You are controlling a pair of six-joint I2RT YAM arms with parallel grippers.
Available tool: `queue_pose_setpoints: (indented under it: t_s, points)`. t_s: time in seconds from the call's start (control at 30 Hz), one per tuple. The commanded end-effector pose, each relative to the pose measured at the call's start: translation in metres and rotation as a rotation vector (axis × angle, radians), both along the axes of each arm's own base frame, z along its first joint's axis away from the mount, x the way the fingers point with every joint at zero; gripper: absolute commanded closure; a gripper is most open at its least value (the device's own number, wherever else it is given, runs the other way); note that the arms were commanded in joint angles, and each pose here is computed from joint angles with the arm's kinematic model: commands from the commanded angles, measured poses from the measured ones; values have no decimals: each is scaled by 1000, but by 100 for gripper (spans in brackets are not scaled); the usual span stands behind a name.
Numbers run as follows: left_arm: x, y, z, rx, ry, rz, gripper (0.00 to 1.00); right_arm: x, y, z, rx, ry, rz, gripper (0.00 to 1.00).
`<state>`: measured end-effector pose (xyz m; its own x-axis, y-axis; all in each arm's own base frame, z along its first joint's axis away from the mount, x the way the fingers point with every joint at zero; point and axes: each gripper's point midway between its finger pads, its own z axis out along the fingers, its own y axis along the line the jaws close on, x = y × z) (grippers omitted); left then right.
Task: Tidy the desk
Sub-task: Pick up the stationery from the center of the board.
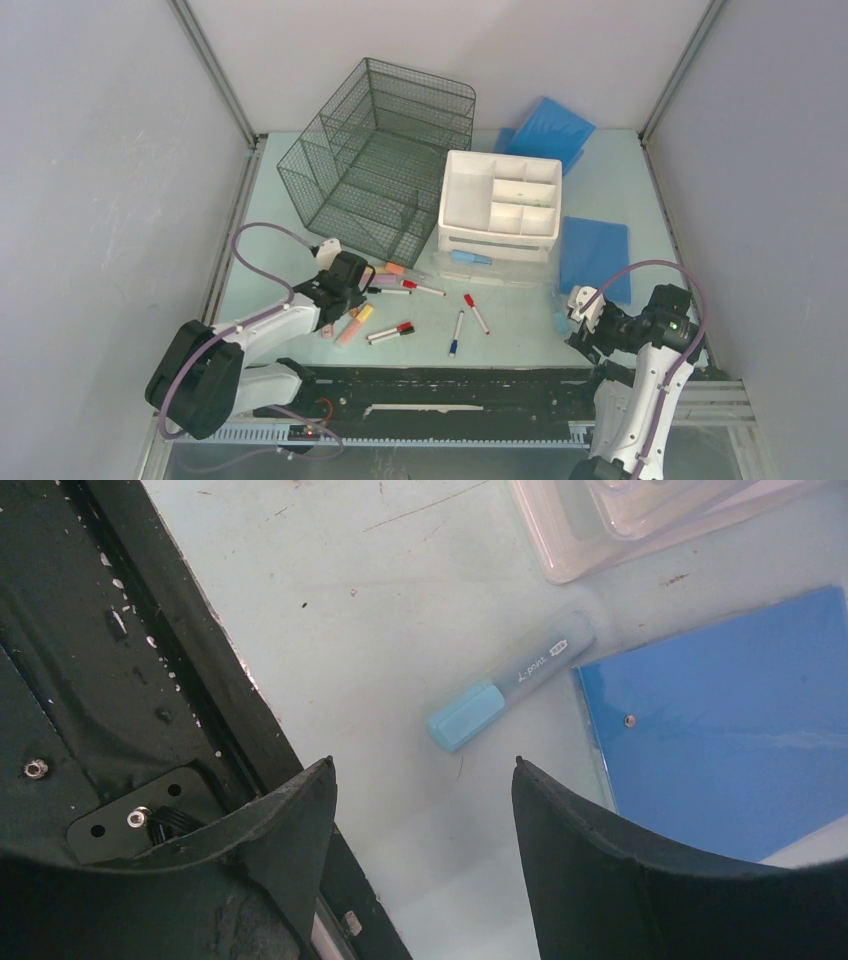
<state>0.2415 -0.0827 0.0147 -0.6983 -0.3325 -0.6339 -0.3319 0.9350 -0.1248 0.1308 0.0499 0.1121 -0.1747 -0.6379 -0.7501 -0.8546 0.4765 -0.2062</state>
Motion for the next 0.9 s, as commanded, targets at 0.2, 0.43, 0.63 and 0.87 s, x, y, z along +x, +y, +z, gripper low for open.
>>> queue_pose_setpoints:
  t_s: [0.2,0.43,0.63,0.87]
  points:
    - [-10,4,10,-36,-25,13,89,1,3,13,5,-48,15,27]
    - [-13,-1,36,-125,-142,-23,96,1,3,13,6,-50,12,27]
    - [-14,-23,66,-265,-294,-153,100,0,3,14,7,-52,10,28]
    - [-27,-70,124,-483,-557,-461,100,0,3,14,7,-55,9,27]
